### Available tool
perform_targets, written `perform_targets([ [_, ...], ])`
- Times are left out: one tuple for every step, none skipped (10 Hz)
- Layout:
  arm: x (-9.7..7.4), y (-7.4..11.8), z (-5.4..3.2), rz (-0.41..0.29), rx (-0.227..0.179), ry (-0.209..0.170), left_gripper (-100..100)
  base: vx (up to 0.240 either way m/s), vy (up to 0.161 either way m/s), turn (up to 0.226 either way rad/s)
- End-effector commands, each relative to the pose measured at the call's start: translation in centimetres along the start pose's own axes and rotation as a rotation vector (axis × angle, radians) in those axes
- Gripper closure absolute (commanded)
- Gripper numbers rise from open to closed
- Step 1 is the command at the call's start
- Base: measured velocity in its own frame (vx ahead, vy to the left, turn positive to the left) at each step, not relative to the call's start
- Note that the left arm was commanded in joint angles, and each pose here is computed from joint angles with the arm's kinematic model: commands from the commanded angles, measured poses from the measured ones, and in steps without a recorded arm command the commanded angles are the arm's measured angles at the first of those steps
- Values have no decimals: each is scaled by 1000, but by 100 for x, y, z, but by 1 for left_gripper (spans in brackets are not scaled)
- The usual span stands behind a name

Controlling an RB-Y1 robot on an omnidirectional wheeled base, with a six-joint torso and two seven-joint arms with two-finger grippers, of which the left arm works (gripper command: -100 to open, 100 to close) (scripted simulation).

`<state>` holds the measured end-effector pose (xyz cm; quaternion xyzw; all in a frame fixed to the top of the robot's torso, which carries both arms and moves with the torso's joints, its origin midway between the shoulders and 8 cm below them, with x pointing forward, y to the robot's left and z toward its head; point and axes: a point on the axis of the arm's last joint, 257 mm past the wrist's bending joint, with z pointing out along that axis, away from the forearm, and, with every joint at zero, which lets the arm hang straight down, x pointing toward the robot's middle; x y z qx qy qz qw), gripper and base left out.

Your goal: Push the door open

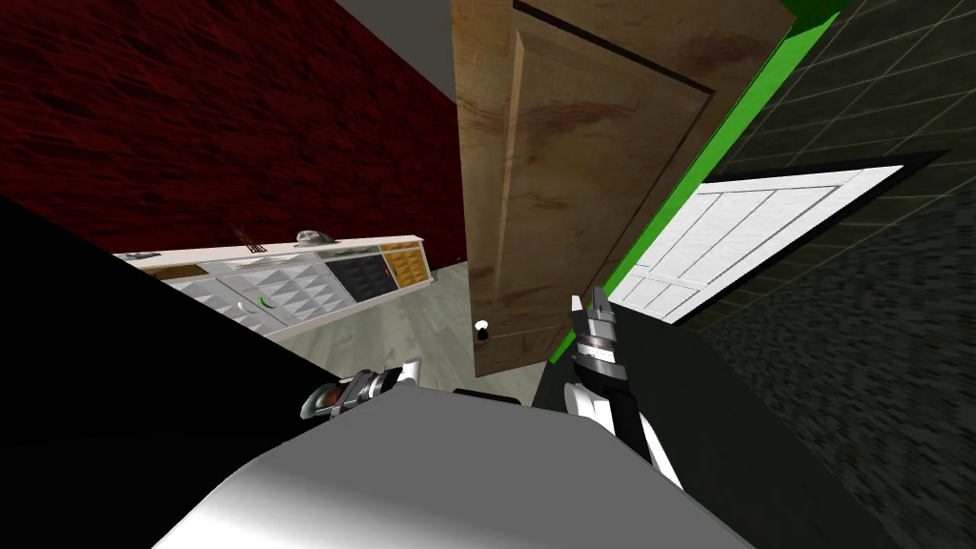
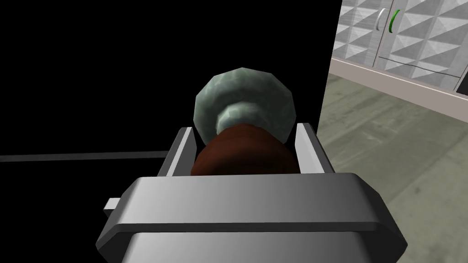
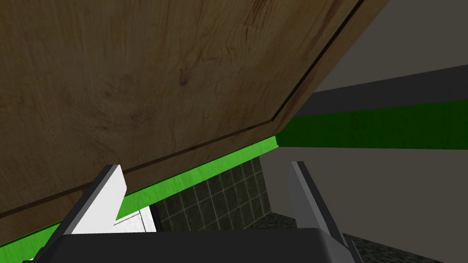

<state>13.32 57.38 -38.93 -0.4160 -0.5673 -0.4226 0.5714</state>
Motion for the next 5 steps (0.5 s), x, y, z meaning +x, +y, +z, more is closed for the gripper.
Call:
perform_targets([
  [0, 0, 0, 0, 0, 0, 100, 2, 9, 7],
  [74, -164, 159, -8, 73, 18, 100, -27, 110, -143],
  [81, -199, 180, -9, 87, 20, 100, -23, 175, -101],
  [91, -278, 217, -11, 117, 22, 100, -13, 202, -51],
  [95, -363, 244, -11, 149, 23, 100, -30, 220, -73],
])
